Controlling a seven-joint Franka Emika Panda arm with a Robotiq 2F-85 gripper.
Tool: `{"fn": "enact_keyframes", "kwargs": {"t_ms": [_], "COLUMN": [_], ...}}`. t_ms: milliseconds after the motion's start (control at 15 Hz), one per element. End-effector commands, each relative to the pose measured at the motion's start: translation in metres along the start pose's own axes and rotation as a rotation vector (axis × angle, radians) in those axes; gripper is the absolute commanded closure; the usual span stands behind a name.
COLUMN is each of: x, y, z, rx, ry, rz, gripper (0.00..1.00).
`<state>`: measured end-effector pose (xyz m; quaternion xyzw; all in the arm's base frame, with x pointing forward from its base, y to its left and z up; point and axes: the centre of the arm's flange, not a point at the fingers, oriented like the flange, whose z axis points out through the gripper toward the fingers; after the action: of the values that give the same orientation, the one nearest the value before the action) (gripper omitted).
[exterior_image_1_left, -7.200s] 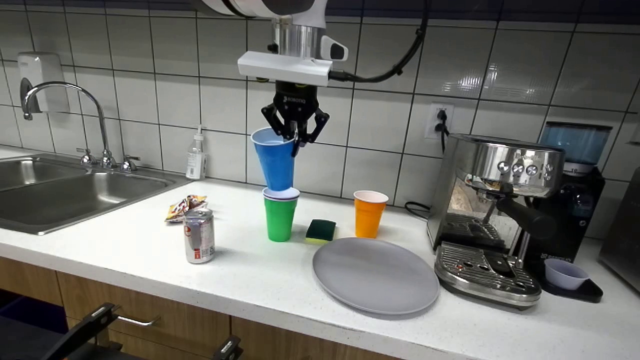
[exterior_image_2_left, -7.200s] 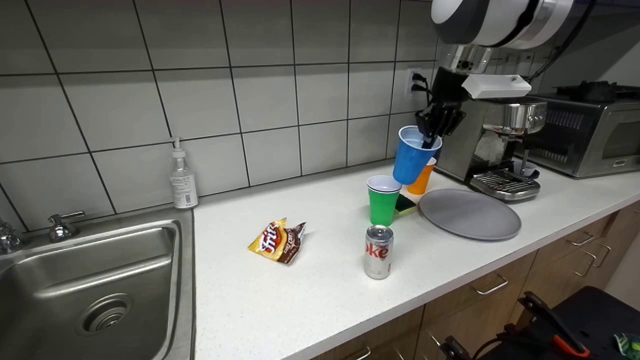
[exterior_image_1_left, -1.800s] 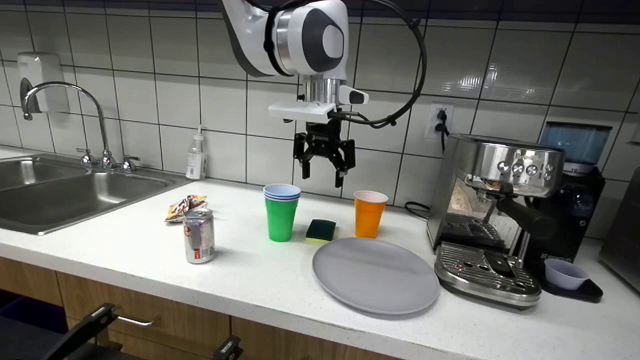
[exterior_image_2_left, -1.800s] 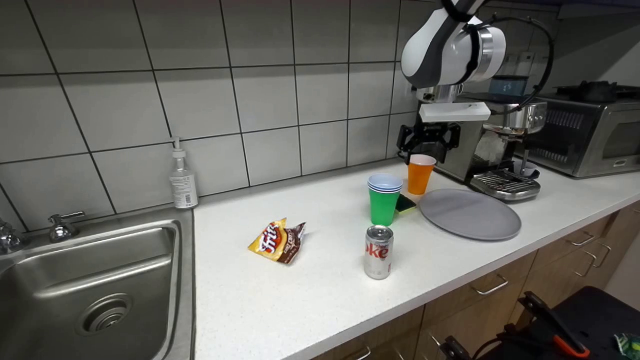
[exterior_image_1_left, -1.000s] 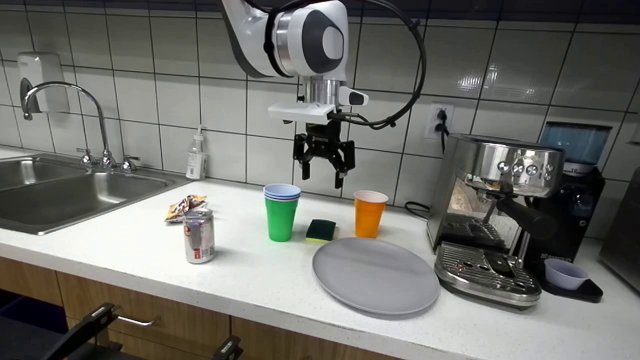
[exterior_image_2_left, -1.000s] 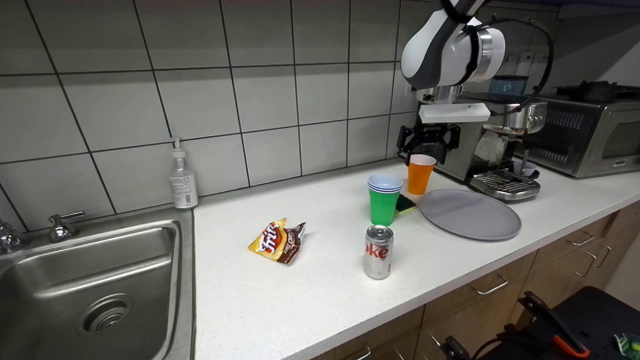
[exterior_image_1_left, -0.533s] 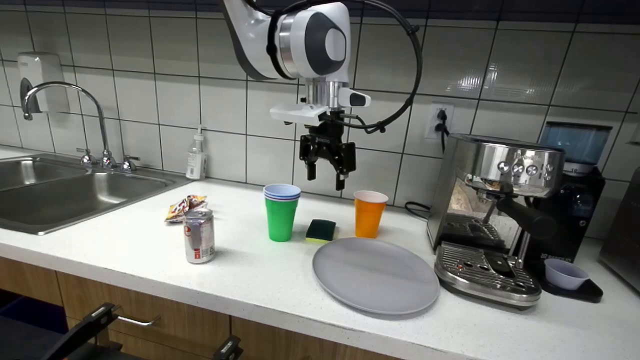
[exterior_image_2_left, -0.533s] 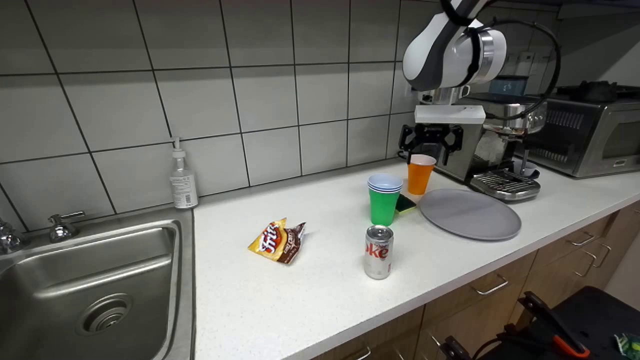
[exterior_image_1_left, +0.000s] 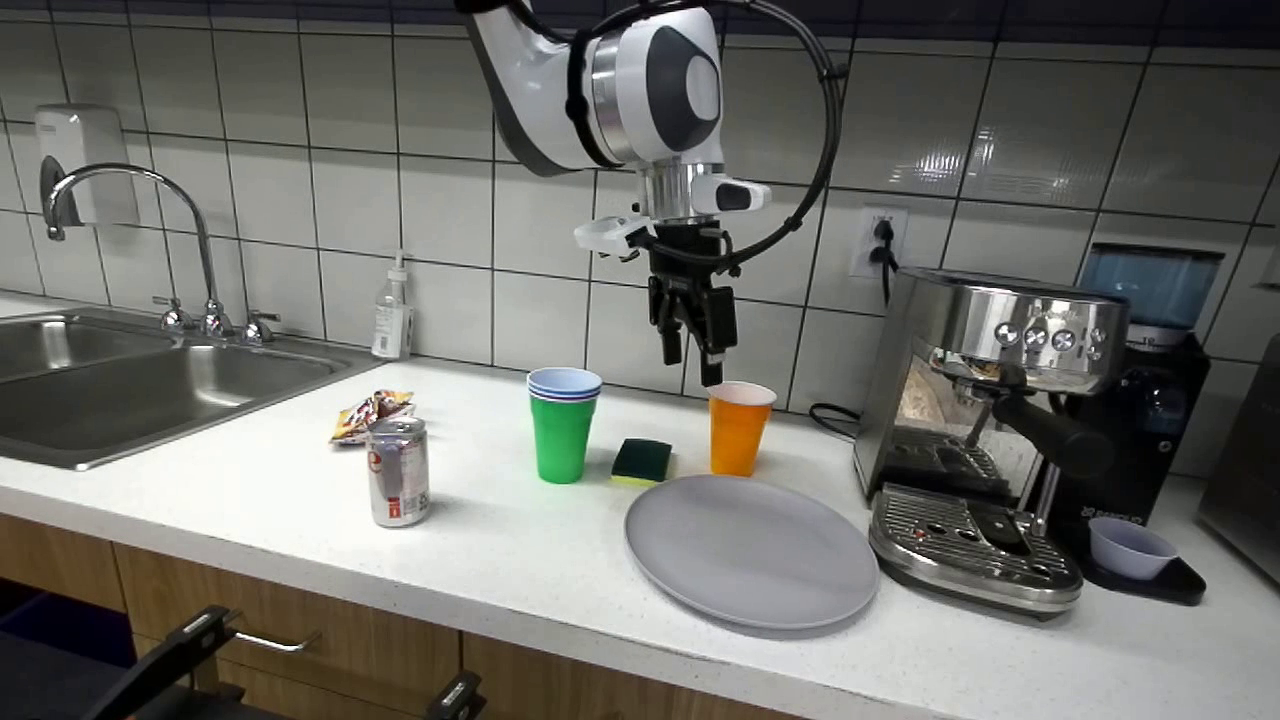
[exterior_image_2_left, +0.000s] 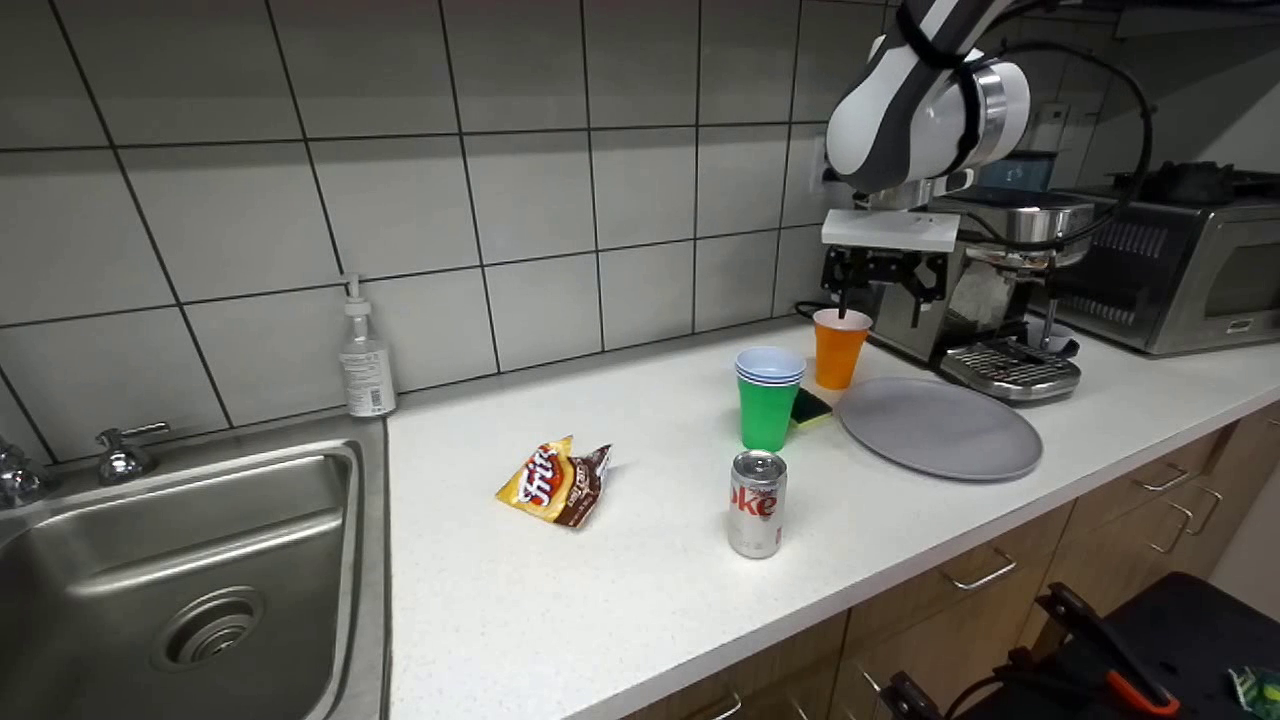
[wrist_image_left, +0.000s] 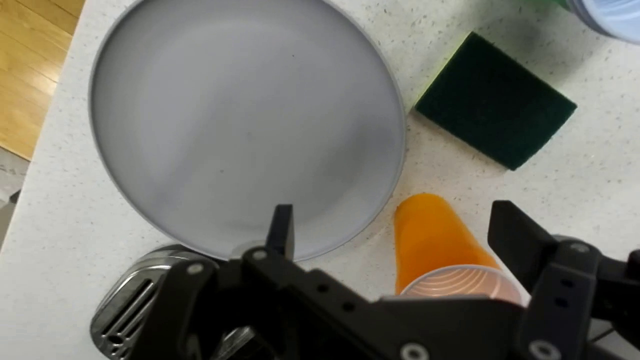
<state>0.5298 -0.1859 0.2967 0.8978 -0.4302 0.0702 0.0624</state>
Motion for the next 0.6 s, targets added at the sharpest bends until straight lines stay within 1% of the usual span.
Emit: {"fn": "enact_keyframes", "kwargs": {"t_ms": [0,267,533], "x": [0.017,0.032,0.043], "y": [-0.006,-0.009,-0.016], "z": [0.002,0.007,0.016], "rx": [-0.048,-0.058,-0.072], "ry": [0.018,0.030,0.043], "rz": [0.137,0.243,0.311], "gripper": [0.00,0.00,0.00]}}
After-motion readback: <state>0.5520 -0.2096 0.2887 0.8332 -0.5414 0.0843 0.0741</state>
